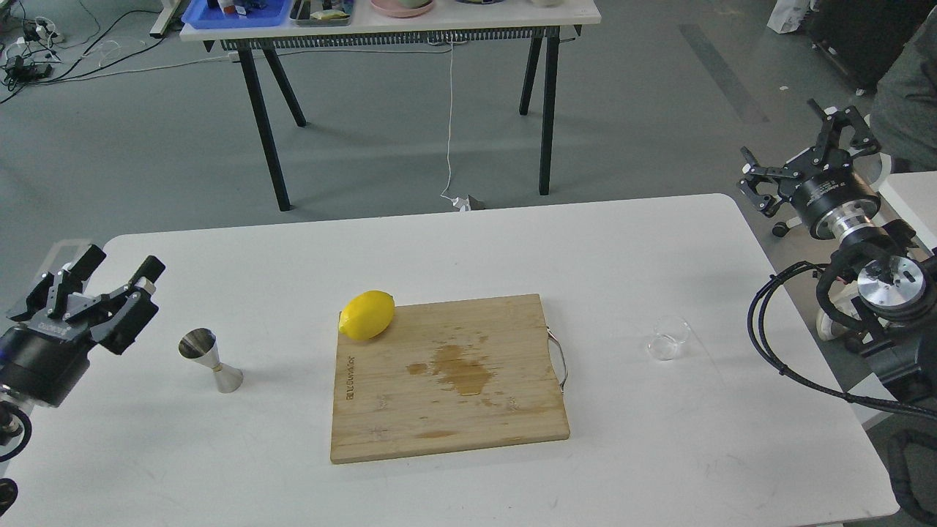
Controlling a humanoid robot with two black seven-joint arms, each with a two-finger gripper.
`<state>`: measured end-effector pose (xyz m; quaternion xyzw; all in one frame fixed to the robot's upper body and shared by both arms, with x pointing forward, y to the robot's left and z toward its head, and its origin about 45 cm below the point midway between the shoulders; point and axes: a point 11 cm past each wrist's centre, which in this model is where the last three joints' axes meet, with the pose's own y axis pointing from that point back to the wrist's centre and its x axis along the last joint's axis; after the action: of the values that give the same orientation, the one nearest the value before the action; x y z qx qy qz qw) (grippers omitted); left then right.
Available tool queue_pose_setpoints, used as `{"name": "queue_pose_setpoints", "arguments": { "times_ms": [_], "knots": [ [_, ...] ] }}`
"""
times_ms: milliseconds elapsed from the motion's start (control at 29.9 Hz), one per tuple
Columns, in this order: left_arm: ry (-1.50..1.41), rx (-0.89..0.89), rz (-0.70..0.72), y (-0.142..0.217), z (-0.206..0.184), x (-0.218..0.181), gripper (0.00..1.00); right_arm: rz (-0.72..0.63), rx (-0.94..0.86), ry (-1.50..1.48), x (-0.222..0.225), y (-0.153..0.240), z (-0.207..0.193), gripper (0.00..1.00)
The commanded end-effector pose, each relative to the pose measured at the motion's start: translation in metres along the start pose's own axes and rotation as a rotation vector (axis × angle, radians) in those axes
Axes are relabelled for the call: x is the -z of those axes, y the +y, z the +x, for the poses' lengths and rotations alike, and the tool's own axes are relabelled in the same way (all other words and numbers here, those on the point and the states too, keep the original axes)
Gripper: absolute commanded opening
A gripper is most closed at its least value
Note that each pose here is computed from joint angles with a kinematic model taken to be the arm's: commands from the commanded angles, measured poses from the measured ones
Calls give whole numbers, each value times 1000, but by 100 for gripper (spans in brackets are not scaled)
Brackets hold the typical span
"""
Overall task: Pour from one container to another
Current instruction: 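Lower the left gripper toward the metal jigger on the table, then close the left gripper around the metal jigger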
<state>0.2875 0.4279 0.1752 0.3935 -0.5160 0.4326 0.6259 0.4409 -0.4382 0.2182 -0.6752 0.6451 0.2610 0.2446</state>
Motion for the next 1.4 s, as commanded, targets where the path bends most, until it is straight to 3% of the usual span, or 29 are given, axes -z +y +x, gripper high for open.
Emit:
{"name": "queue_pose_setpoints", "arguments": {
  "times_ms": [0,234,535,1370],
  "knots": [
    [-8,61,38,22,-19,8,99,0,-1,0,0,0,0,98],
    [28,158,104,60,-55,13,98,2,-8,4,2,2,3,98],
    [96,200,107,57,-113,-19,98,-2,-15,7,1,5,7,98],
    [93,198,118,12,-132,-23,98,2,-18,7,3,6,8,98]
  ]
}}
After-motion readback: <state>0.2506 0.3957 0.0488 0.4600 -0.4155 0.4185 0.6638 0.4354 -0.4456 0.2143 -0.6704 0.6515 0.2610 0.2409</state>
